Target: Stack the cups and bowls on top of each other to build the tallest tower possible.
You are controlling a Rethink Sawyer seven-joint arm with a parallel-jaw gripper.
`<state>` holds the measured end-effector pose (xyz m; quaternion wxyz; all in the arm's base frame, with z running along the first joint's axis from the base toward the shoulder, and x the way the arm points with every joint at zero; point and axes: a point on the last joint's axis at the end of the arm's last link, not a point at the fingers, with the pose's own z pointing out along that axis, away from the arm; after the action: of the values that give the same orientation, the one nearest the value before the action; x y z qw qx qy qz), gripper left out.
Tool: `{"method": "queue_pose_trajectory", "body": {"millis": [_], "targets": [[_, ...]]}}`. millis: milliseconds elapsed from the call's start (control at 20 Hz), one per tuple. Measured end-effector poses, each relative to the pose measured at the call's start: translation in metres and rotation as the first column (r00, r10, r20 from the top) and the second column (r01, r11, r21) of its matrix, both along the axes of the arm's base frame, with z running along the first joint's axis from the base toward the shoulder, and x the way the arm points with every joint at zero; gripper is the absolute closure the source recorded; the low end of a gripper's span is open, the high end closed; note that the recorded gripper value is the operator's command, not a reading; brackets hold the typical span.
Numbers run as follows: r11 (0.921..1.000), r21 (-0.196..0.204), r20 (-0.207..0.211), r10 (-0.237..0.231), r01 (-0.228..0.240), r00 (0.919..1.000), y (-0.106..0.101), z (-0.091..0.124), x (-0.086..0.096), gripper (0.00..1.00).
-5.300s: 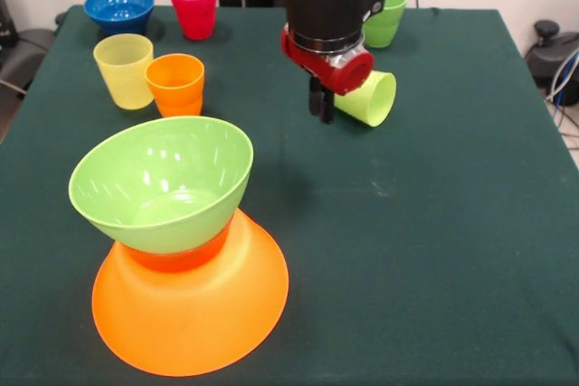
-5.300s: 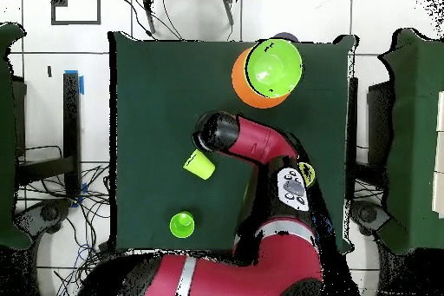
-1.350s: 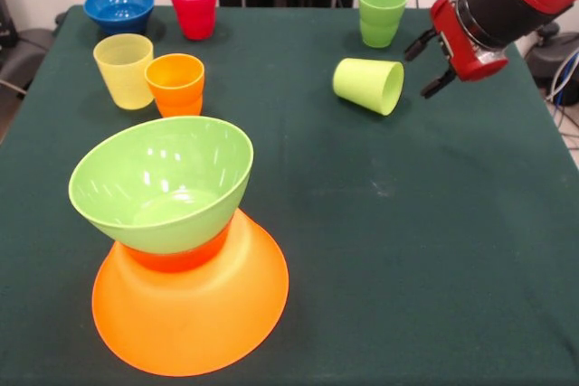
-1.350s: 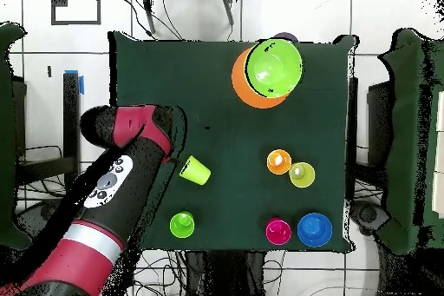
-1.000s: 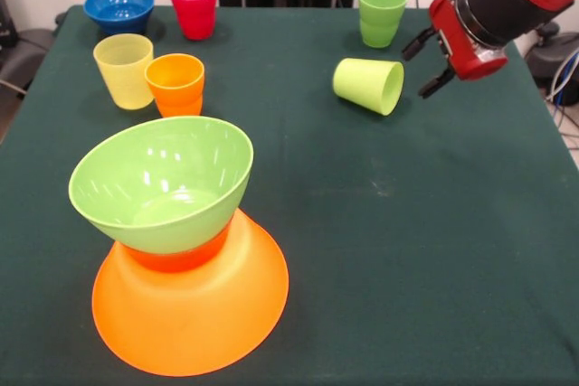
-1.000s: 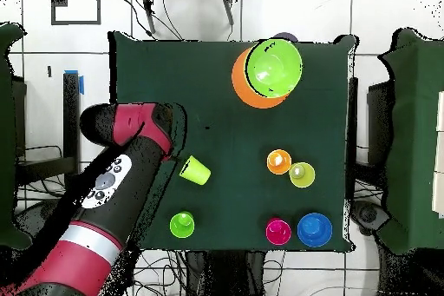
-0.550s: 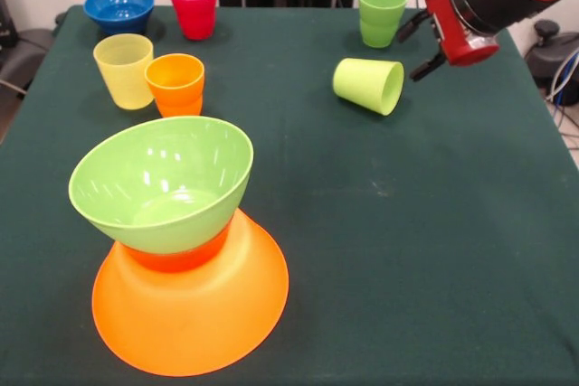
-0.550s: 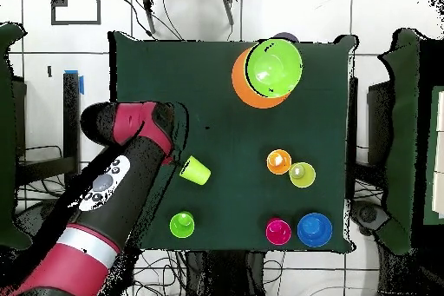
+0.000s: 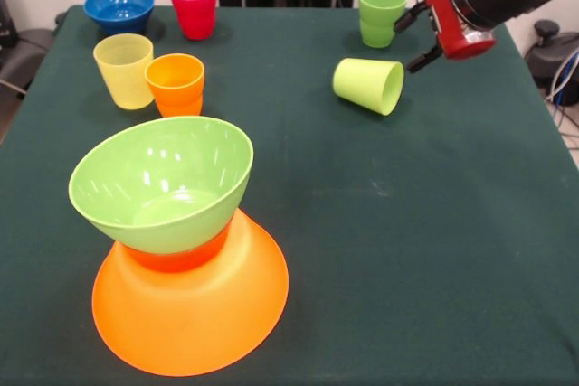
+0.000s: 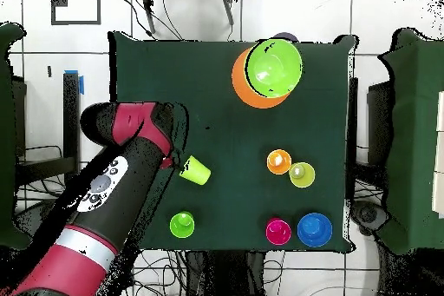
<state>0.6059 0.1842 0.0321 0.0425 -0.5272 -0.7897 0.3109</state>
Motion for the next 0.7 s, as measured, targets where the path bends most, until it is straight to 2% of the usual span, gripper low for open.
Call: {"method": "queue_pose_trajectory", "body": {"millis": [150, 700], "targets": [[1.0000, -0.004, -0.009, 0.001, -0.001, 1.0000, -0.001, -0.006, -0.002, 0.00], [0.9992, -0.039, -0.075, 0.007, -0.010, 0.9971, -0.010, -0.048, -0.022, 0.00]]}}
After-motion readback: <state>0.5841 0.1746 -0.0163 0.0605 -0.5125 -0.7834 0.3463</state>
